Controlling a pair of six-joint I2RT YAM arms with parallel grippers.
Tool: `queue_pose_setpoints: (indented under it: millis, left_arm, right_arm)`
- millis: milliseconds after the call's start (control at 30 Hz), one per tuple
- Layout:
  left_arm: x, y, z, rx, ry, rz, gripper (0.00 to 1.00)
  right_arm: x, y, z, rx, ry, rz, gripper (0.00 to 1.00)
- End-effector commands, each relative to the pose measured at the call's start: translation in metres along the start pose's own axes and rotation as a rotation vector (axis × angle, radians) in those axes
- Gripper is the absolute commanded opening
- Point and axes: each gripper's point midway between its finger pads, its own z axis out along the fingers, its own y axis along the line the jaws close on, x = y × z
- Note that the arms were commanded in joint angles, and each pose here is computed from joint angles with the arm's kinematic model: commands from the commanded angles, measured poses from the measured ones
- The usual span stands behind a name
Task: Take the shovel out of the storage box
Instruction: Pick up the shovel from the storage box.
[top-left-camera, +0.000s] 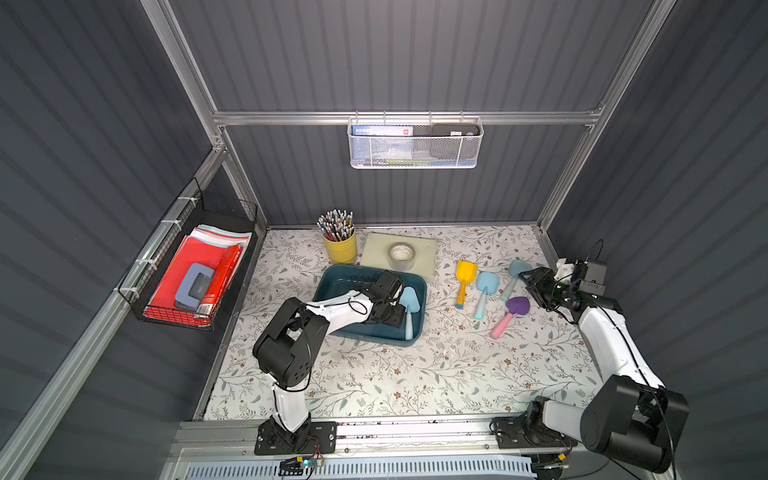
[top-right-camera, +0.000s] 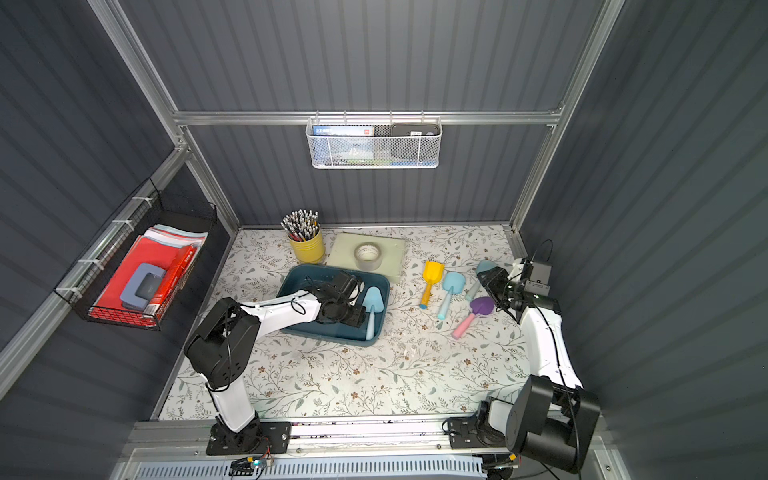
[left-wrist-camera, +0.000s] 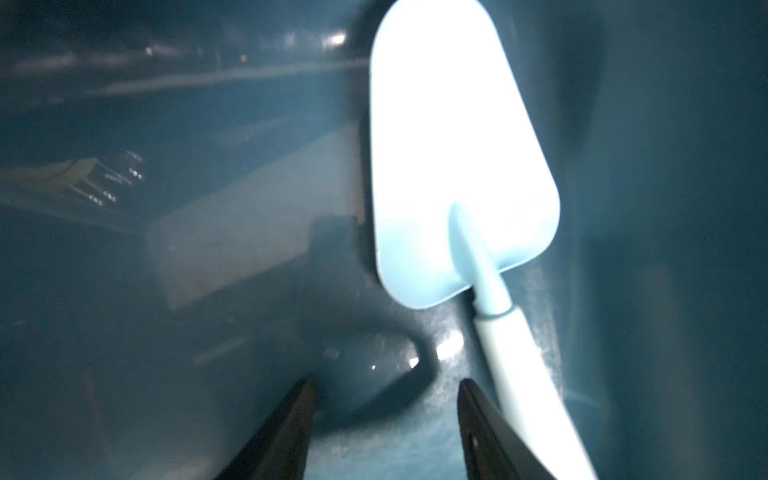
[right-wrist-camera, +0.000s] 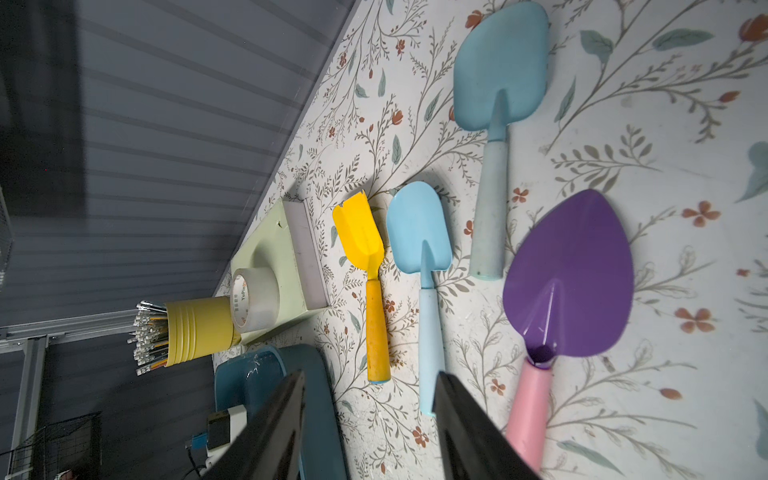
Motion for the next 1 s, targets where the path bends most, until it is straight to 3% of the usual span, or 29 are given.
queue_pose_setpoints:
  millis: [0, 200, 333, 567, 733, 867, 967]
  left_arm:
    - [-0.016, -0.008, -0.001, 0.02, -0.032, 0.019, 0.58]
    - [-0.042, -0.01, -0.024, 0.001, -0.112, 0.009, 0.58]
    - [-0.047, -0.01, -0.018, 0.004, -0.127, 0.005, 0.58]
    - [-0.064, -0.039, -0.022, 0.184, -0.237, 0.064, 0.58]
    - [-0.069, -0.019, -0.026, 0.281, -0.267, 0.04, 0.58]
    - [-0.069, 0.017, -0.027, 0.231, -0.275, 0.003, 0.58]
    - [-0.067, 0.019, -0.023, 0.239, -0.256, 0.022, 0.58]
  right_arm:
    - [0.008, -0.004, 0.002, 0.0, 0.019, -0.009, 0.55]
    - [0.014, -0.009, 0.006, -0.002, 0.033, 0.006, 0.55]
    - [0.018, -0.011, 0.01, -0.011, 0.056, 0.014, 0.55]
    - [0.02, -0.012, 0.011, -0.013, 0.065, 0.008, 0.55]
    - [0.023, -0.013, 0.01, -0.012, 0.065, 0.006, 0.55]
    - [0.026, -0.016, 0.01, -0.009, 0.072, 0.008, 0.55]
    - [0.027, -0.017, 0.011, -0.009, 0.075, 0.011, 0.55]
